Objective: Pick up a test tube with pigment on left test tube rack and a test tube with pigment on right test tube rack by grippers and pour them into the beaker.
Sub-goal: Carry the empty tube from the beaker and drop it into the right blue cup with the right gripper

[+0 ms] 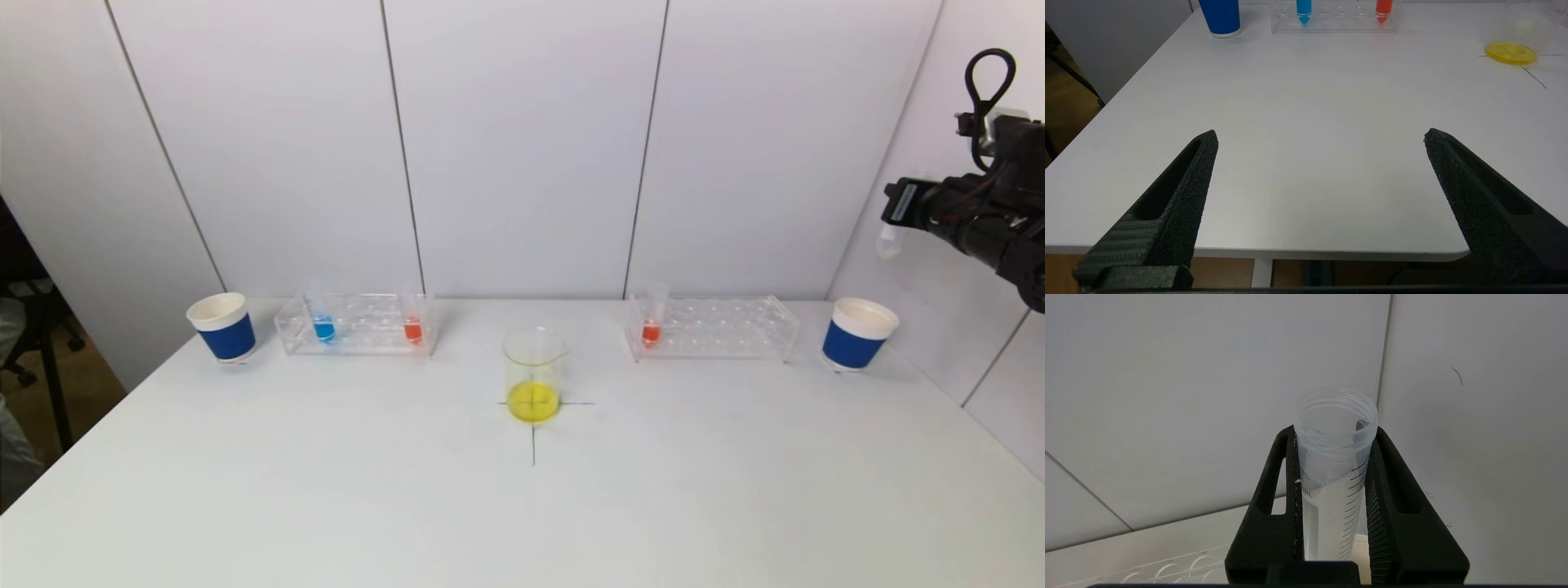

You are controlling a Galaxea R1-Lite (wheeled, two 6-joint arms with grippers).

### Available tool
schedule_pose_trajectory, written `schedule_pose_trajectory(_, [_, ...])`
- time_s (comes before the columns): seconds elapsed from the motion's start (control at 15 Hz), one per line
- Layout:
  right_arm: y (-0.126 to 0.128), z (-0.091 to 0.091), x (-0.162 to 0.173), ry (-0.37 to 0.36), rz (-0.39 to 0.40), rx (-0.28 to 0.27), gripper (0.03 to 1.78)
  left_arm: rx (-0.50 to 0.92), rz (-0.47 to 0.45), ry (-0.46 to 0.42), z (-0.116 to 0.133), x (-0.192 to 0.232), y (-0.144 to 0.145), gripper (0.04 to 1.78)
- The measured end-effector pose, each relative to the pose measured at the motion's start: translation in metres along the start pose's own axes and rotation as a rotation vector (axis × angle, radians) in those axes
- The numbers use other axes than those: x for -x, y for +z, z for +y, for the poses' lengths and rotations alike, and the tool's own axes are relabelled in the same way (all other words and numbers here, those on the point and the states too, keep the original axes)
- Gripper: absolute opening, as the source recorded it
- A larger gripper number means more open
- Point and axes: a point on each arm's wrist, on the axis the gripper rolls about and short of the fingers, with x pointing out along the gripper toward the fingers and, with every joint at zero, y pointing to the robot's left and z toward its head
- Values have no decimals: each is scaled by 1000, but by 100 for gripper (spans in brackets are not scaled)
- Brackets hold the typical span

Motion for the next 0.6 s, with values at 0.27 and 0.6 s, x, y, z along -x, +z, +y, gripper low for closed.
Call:
schedule_pose_trajectory(0.27, [-26, -15, -12, -33, 34, 0, 49, 0, 0, 0, 0, 0, 0, 176])
schedule_pose_trajectory(0.6, [-51, -27, -18, -43, 86, -3, 49, 0, 0, 0, 0, 0, 0, 176])
